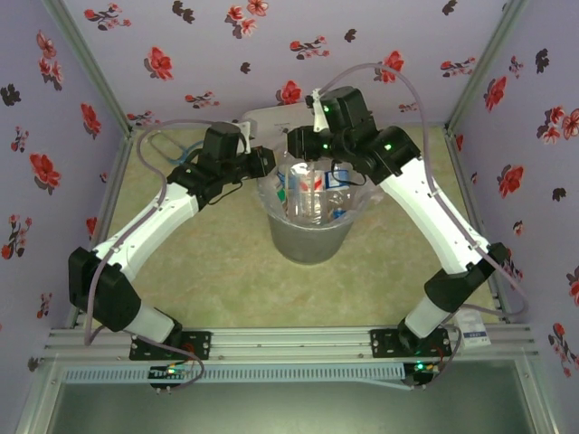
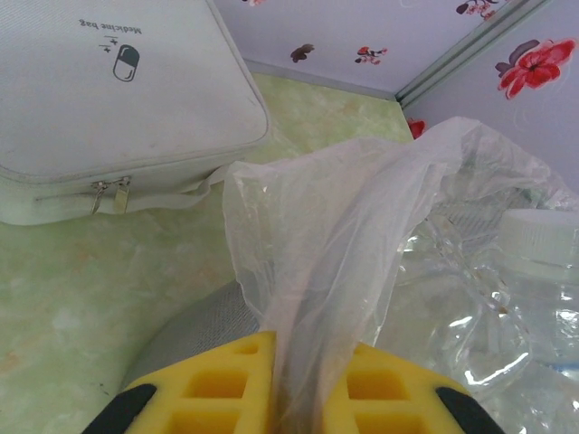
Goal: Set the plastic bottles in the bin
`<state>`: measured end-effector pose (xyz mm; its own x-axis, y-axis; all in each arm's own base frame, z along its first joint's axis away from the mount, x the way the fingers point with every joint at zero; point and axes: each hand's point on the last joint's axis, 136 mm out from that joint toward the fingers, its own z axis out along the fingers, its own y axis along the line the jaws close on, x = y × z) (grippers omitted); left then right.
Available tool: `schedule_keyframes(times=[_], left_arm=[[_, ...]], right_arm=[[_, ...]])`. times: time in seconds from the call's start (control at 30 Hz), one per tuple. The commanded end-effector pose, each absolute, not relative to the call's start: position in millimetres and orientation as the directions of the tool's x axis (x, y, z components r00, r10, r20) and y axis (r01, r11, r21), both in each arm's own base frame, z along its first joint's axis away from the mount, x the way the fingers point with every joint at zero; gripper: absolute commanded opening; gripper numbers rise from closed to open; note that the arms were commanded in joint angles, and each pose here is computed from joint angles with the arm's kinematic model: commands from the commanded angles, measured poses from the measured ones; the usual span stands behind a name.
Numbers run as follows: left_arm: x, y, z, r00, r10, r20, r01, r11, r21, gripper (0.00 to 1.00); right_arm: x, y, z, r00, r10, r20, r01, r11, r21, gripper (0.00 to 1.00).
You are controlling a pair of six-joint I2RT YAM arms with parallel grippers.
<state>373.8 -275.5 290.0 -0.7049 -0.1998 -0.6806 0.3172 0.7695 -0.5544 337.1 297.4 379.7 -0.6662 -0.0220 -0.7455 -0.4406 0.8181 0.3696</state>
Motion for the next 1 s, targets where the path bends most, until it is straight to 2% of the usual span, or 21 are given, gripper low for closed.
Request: schedule_keyframes(times=[0.0, 0.07, 0.17, 0.37, 0.53, 0.6, 0.7, 0.83, 0.97], left_arm=[[386.5, -278.6, 324.3, -0.630, -0.251, -0.735, 0.348, 0.754, -0.556, 0.13], [386.4, -279.3, 332.2, -0.616, -0.249, -0.747, 0.366, 0.750, -0.552, 0.15], [384.1, -279.1, 345.6, -0.594, -0.247, -0.765, 0.393, 0.741, -0.545, 0.25], [378.2, -262.1, 369.2, -0.545, -0.250, -0.801, 0.411, 0.753, -0.514, 0.55], [377.4, -232.8, 381.9, -0.508, -0.282, -0.814, 0.380, 0.774, -0.506, 0.60], [377.8, -218.8, 384.2, -0.498, -0.296, -0.815, 0.357, 0.787, -0.503, 0.60], [375.7, -200.1, 384.2, -0.492, -0.306, -0.815, 0.325, 0.804, -0.498, 0.60], [372.0, -177.9, 370.1, -0.506, -0.315, -0.803, 0.272, 0.825, -0.495, 0.61], [368.9, -154.5, 349.6, -0.528, -0.328, -0.784, 0.205, 0.846, -0.492, 0.62]], right_arm=[[320.3, 292.9, 318.5, -0.793, -0.074, -0.605, -0.360, 0.858, 0.366, 0.22], [322.6, 293.8, 308.2, -0.806, -0.073, -0.587, -0.342, 0.867, 0.362, 0.27], [327.4, 296.6, 316.3, -0.796, -0.061, -0.602, -0.345, 0.863, 0.369, 0.38], [336.8, 291.3, 355.1, -0.726, -0.052, -0.686, -0.380, 0.861, 0.337, 0.59], [339.5, 289.4, 383.4, -0.679, -0.056, -0.732, -0.410, 0.856, 0.314, 0.72], [338.0, 289.0, 386.6, -0.676, -0.060, -0.734, -0.416, 0.854, 0.314, 0.72], [329.9, 291.9, 380.3, -0.699, -0.081, -0.711, -0.432, 0.840, 0.329, 0.65], [308.5, 310.2, 353.0, -0.754, -0.147, -0.640, -0.468, 0.804, 0.367, 0.51], [296.5, 320.7, 310.8, -0.803, -0.203, -0.560, -0.460, 0.808, 0.367, 0.45]])
